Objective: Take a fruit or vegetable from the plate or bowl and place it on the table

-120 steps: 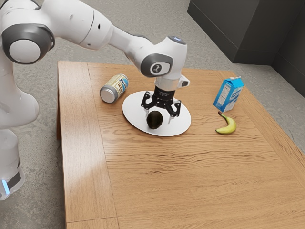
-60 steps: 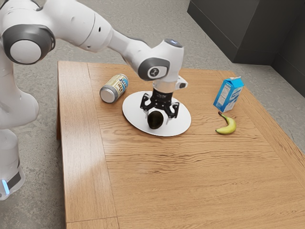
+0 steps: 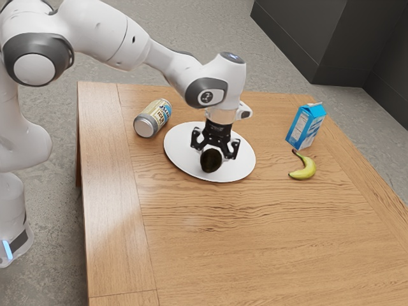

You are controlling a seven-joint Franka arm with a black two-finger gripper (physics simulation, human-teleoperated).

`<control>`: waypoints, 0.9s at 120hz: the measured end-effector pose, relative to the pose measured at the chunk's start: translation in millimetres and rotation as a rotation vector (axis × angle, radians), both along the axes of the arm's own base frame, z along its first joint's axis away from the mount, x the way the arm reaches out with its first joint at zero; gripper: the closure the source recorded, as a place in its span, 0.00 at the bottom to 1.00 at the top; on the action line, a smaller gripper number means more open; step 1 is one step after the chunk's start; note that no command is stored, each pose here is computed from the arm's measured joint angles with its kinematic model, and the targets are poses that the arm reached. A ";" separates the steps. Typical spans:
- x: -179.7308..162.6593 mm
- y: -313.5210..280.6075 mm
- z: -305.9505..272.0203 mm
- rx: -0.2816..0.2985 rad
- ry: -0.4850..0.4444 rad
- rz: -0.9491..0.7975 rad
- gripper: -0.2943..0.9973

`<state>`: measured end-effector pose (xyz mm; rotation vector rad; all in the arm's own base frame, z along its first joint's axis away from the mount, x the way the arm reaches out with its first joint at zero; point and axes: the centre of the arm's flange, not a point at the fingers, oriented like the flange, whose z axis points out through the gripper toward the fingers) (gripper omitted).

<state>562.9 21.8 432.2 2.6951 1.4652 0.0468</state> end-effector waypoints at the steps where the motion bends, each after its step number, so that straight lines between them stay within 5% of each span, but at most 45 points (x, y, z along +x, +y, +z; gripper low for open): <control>1: 0.8 -1.9 1.2 0.000 -0.002 -0.004 0.48; 33: 25.5 -92.8 54.9 0.012 -0.098 -0.184 0.48; 85: 27.2 -150.7 59.1 0.018 -0.119 -0.306 0.47; 108: 27.8 -149.5 59.9 -0.001 -0.125 -0.316 0.30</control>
